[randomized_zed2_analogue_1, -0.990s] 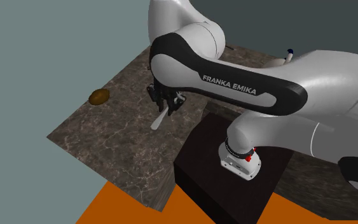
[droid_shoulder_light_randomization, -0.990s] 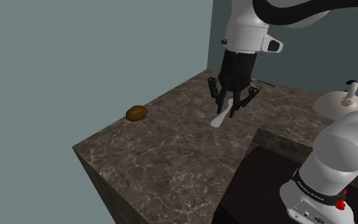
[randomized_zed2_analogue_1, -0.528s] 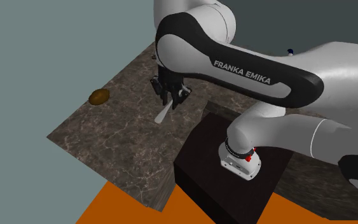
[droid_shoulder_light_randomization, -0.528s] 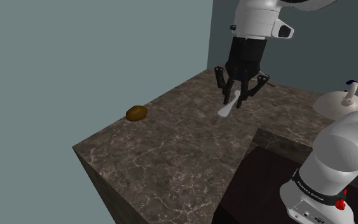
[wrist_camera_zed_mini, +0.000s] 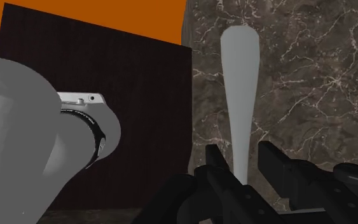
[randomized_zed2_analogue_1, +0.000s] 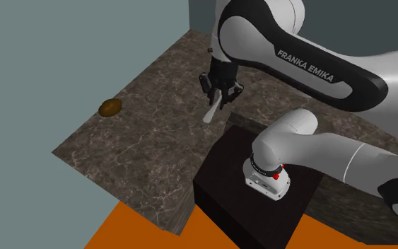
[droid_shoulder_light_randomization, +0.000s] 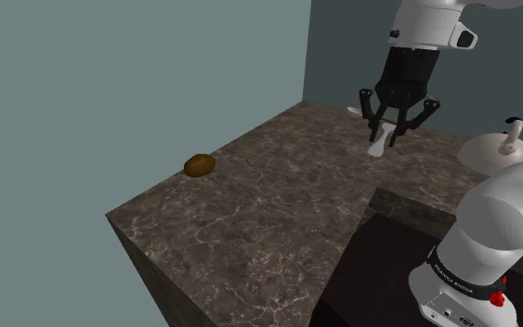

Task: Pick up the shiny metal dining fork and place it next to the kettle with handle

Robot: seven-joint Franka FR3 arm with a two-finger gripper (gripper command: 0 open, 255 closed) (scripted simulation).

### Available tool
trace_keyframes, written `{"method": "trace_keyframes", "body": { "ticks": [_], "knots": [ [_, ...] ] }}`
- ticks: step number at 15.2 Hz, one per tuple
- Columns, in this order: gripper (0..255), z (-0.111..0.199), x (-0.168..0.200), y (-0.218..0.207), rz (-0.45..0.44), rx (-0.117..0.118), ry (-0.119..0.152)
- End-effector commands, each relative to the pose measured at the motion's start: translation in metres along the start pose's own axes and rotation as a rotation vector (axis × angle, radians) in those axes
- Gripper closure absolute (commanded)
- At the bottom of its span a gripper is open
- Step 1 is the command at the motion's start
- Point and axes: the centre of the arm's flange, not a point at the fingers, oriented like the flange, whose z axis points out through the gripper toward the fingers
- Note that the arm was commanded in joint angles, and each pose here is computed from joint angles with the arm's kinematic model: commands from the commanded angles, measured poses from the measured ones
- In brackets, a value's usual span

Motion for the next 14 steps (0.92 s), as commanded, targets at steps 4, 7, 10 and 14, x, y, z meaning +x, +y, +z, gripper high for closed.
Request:
{"method": "trace_keyframes", "body": {
  "ticks": [4,7,10,14],
  "knots": [
    [255,-0.006,0.051,0.042,-0.001,-0.001,0.000],
    [255,-0.011,0.082,0.065,-0.001,-0.001,0.000],
    [255,-0.016,0.113,0.089,-0.001,-0.001,0.000],
    [255,-0.022,0.155,0.121,-0.001,-0.001,0.000]
  ]
}}
